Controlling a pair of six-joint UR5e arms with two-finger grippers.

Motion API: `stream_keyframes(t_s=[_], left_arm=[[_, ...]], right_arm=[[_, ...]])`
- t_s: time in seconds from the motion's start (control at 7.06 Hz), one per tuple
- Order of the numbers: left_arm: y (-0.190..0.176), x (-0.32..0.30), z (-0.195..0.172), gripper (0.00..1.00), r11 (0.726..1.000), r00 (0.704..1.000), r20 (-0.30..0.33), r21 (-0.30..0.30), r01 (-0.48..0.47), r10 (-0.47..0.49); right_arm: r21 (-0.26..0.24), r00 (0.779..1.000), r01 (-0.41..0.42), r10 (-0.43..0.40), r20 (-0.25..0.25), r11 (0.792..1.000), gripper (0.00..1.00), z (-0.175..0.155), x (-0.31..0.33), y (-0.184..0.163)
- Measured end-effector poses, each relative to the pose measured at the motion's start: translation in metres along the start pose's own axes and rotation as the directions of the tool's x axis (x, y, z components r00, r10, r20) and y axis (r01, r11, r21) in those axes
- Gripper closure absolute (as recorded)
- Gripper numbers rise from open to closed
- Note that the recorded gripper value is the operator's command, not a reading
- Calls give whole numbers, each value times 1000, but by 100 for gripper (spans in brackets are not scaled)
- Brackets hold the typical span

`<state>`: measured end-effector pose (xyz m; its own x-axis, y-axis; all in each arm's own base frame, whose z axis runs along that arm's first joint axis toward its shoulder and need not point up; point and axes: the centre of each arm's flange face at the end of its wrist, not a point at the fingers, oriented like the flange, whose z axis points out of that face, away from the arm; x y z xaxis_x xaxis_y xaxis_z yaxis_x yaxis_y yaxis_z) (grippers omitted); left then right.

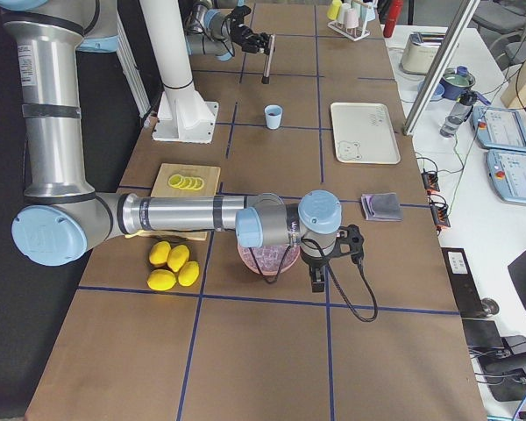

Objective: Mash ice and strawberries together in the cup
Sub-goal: 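Lower the pestle tip into the light-blue cup with the left gripper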

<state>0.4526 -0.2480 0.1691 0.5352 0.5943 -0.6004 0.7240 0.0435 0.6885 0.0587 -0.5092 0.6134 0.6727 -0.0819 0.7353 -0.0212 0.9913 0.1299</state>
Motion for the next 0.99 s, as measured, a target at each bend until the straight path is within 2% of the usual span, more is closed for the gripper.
stream_keyframes(t_s=[0.57,0.99], left_arm=[[20,-10,27,100,999,998,-56,40,2,1],[73,-41,64,100,1000,999,-46,1,22,-22]], right_arm=[[-3,1000,-2,2,-3,1000,1,2,3,-1],[-4,1000,-3,3,-10,1000,1,3,5,0]])
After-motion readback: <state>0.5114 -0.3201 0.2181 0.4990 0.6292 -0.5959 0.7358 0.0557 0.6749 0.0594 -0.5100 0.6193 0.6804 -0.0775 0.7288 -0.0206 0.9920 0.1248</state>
